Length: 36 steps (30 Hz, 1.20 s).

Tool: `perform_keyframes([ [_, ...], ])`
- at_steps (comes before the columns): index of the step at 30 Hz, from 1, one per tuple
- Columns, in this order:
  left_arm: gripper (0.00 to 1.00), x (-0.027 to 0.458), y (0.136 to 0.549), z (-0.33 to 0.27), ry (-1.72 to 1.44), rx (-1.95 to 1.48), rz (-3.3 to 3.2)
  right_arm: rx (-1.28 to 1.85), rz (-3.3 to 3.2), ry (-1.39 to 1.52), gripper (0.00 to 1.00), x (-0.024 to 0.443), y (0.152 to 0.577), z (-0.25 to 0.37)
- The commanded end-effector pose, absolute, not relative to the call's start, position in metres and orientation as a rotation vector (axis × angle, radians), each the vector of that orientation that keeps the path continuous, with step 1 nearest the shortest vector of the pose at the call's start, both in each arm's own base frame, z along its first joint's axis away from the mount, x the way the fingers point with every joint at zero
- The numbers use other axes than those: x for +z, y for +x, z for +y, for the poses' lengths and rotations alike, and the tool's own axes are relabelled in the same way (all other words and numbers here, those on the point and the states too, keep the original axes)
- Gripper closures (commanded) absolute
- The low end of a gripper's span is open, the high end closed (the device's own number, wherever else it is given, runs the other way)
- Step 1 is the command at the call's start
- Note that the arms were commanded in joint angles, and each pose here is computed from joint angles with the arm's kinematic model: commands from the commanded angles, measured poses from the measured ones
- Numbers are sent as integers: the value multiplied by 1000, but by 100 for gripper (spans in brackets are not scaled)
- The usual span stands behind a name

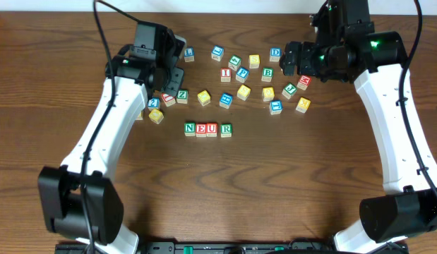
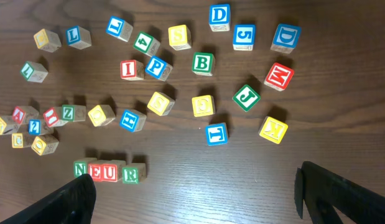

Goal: Spell out NEURIPS
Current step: 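Position the left gripper over the red I block, then lower the left gripper onto the red I block and grasp it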

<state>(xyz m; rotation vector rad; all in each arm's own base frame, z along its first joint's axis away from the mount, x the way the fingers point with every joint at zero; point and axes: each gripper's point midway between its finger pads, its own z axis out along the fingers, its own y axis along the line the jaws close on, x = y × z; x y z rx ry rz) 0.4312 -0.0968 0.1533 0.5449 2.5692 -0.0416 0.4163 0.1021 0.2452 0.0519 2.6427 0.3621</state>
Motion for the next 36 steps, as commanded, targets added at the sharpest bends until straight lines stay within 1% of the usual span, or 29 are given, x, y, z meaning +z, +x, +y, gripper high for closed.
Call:
perform_keyframes([
  [1, 57, 149, 437, -97, 643, -30, 2556, 372, 2655, 30, 1, 242, 414, 109],
  [14, 57, 135, 436, -96, 712, -16, 2570, 356, 2679, 35, 1, 239, 410, 107],
  [22, 57, 94, 437, -94, 927, 18, 2601, 354, 2692, 36, 1, 237, 407, 106],
  [25, 54, 76, 439, -87, 929, 17, 2637, 354, 2694, 37, 1, 237, 406, 106],
  [30, 54, 49, 444, -67, 897, 19, 2697, 354, 2694, 37, 1, 237, 406, 106],
  [36, 54, 38, 447, -61, 953, 8, 2685, 354, 2693, 37, 1, 237, 407, 106],
])
